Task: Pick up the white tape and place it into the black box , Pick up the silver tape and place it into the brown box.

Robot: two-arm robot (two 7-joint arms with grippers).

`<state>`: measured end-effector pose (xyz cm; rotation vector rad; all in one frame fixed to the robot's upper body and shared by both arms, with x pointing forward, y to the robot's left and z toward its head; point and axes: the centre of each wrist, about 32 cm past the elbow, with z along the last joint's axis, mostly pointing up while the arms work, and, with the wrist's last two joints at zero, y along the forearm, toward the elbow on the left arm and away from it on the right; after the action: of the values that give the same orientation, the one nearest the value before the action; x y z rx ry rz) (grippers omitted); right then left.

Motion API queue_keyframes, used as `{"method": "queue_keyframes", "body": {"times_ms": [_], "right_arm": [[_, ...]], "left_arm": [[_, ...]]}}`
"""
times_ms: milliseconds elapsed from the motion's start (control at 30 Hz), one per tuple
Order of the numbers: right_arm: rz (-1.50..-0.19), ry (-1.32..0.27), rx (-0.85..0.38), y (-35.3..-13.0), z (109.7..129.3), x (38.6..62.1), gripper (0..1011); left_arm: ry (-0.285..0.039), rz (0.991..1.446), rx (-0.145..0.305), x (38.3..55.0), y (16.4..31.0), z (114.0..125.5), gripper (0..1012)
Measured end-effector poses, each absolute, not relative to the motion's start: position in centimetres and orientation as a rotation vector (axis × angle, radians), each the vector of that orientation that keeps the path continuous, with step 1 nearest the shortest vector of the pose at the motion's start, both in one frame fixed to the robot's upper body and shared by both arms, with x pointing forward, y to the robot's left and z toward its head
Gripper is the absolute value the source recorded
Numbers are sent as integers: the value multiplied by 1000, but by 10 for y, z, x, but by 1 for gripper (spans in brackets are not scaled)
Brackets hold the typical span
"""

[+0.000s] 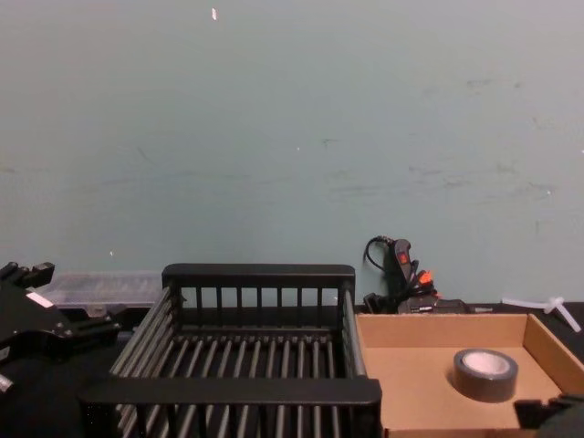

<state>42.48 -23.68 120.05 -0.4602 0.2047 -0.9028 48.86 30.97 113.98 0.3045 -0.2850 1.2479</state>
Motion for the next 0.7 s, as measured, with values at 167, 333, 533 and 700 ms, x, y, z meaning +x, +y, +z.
{"method": "queue_keyframes", "body": {"times_ms": [167, 333, 533, 700], "right_arm": [[-875, 207, -467, -231, 1200, 425, 1002], [-851, 216, -472, -224, 1198, 428, 1002], [-822, 223, -482, -214, 1195, 435, 1002], [-793, 228, -495, -205, 1191, 443, 1002]], "left_arm": [[-285, 1248, 304, 489, 310, 1140, 1002], [-285, 1248, 304, 489, 310, 1140, 1001], [-285, 1248, 304, 489, 310, 1140, 1002], [-285, 1248, 304, 489, 310, 1140, 1001]]}}
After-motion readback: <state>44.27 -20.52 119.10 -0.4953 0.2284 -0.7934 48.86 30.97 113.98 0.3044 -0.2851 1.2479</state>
